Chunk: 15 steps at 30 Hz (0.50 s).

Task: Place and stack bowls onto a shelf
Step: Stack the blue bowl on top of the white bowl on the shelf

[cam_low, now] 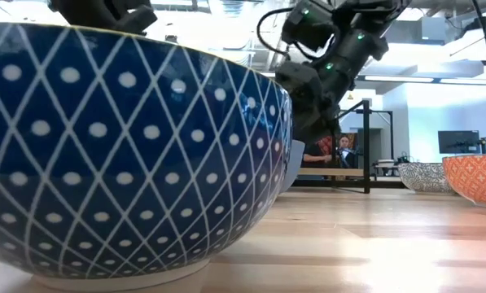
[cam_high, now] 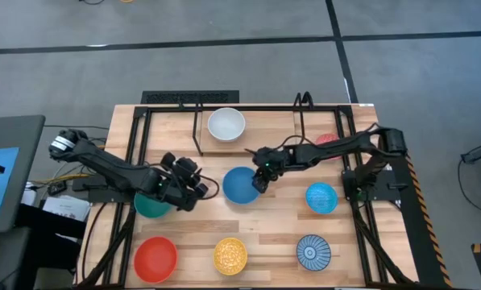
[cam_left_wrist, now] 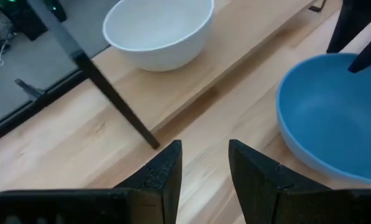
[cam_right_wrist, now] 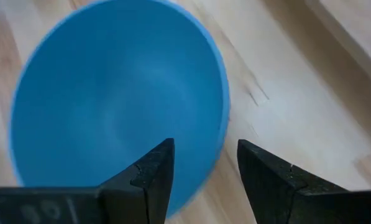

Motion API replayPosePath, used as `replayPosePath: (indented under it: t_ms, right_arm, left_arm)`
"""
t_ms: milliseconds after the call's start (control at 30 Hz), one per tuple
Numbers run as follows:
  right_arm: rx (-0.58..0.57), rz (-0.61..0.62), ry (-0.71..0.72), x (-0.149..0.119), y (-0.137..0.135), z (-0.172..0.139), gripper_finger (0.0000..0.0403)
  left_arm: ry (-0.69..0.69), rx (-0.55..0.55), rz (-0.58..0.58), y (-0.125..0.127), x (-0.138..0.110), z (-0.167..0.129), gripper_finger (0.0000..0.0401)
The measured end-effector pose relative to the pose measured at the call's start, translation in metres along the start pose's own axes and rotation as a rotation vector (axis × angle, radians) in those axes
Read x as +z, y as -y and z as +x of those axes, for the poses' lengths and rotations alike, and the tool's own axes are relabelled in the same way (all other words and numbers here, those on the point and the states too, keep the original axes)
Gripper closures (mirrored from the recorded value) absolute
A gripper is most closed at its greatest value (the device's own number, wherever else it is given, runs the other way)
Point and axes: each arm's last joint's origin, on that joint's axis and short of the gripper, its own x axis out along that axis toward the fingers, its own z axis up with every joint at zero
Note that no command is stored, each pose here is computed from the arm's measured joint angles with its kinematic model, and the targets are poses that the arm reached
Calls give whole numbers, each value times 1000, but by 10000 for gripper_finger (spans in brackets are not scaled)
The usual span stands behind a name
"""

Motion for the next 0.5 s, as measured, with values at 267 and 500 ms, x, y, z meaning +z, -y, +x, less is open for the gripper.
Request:
replayPosePath:
  t_ms: [267,500]
  right_arm:
    - [-8,-55,-42,-6,-6,16,284]
    - [-65,-222,80,-2,-20,5,377]
  left_arm:
    - [-52,-73,21,19,-2,21,283]
    - [-66,-81,-1,21,3,34,283]
